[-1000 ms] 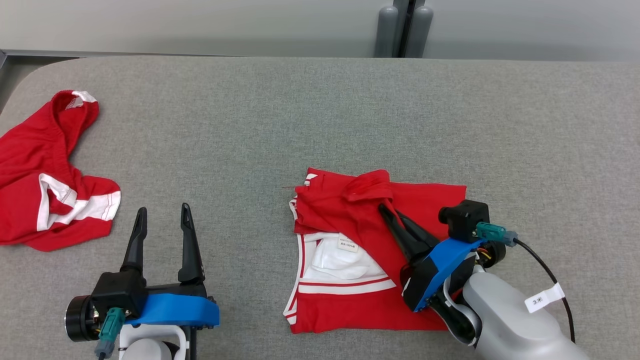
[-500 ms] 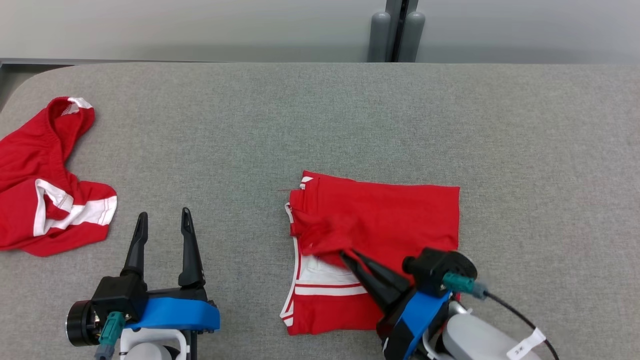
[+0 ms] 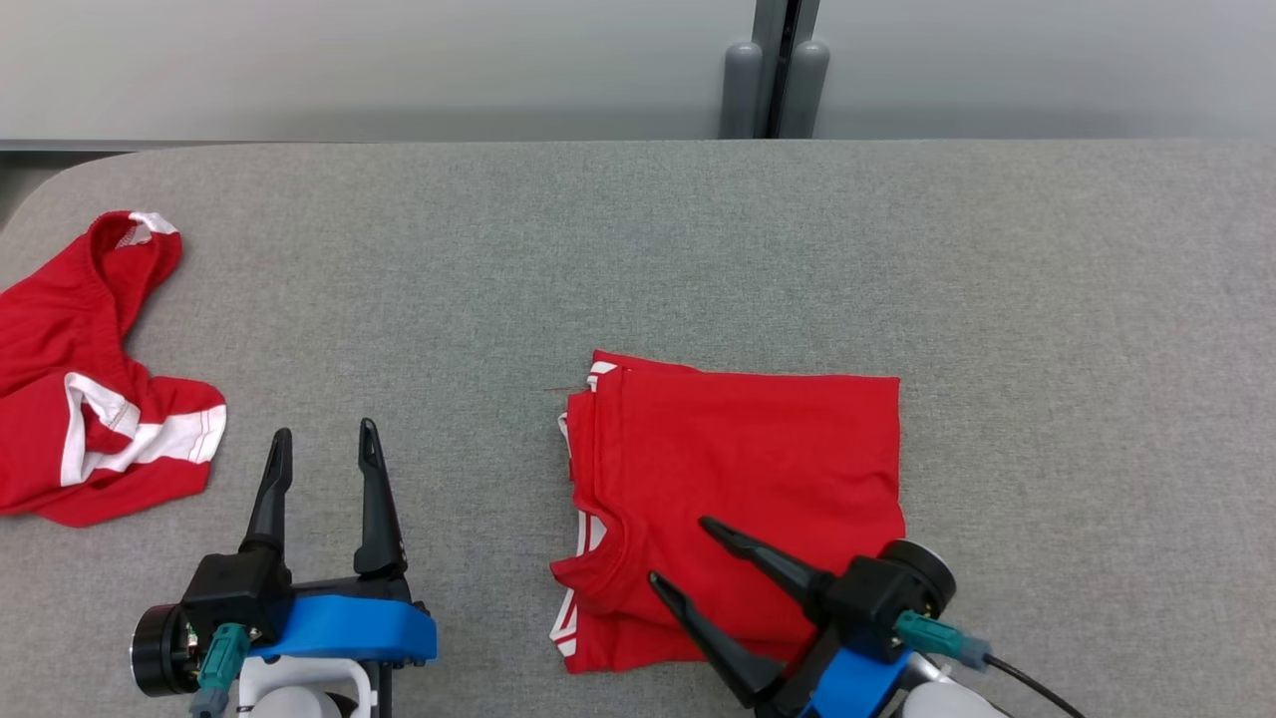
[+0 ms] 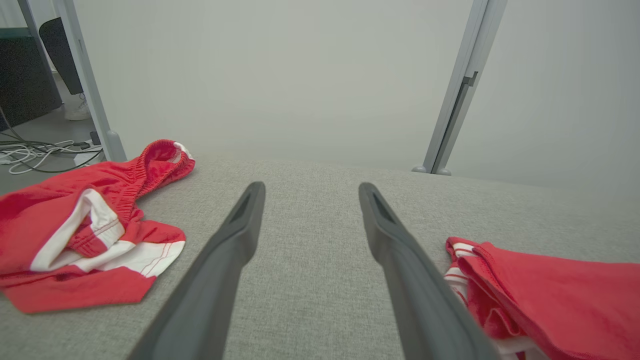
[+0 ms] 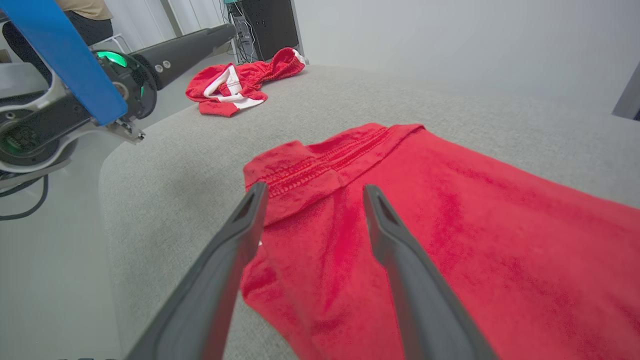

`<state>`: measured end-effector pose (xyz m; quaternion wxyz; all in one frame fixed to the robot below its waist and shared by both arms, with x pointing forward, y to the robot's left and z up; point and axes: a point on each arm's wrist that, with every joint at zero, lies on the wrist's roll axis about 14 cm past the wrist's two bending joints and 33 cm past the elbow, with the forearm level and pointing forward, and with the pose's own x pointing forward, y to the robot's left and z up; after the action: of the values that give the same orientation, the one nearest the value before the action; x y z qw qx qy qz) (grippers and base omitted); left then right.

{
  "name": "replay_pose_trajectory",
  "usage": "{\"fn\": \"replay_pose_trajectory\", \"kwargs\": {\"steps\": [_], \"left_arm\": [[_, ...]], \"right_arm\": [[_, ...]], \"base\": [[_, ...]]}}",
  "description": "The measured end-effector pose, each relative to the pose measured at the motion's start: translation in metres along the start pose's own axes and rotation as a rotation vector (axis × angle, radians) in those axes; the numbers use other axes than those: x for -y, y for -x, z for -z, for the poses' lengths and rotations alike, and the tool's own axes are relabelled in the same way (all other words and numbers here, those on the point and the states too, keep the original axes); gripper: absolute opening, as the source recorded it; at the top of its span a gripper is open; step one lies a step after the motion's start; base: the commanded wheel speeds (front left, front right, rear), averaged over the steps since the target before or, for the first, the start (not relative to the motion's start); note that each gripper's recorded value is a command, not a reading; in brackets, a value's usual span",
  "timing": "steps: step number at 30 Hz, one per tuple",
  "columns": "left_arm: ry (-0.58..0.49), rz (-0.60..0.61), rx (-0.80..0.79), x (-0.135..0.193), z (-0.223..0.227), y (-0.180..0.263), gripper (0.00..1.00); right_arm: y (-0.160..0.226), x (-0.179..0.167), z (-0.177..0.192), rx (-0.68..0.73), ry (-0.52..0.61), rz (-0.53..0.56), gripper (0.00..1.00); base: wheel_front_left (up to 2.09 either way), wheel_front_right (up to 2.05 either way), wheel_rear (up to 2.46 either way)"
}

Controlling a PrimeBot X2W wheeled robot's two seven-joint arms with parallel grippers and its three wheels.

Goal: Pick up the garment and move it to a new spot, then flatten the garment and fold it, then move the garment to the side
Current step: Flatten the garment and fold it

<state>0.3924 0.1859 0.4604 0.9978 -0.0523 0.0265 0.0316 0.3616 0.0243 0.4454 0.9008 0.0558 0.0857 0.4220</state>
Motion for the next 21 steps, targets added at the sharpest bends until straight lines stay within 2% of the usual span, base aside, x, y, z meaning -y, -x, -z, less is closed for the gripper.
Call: {"fn": "replay_pose_trajectory", "kwargs": {"steps": [6, 15, 21], "left_arm": [[0.000, 0.013, 0.006, 0.003, -0.002, 0.000, 1.00], [-0.009, 0.041, 0.016, 0.010, -0.005, 0.002, 1.00], [-0.016, 0.054, 0.023, 0.013, -0.007, 0.003, 1.00]], "right_arm": [[0.016, 0.022, -0.022, 0.083, -0.016, 0.101, 1.00], [0.049, 0.074, -0.051, 0.200, -0.023, 0.332, 1.00], [0.077, 0.101, -0.056, 0.244, -0.036, 0.480, 1.00]], "base": [[0.00, 0.00, 0.00], [0.00, 0.00, 0.00], [0.00, 0.00, 0.00]]}}
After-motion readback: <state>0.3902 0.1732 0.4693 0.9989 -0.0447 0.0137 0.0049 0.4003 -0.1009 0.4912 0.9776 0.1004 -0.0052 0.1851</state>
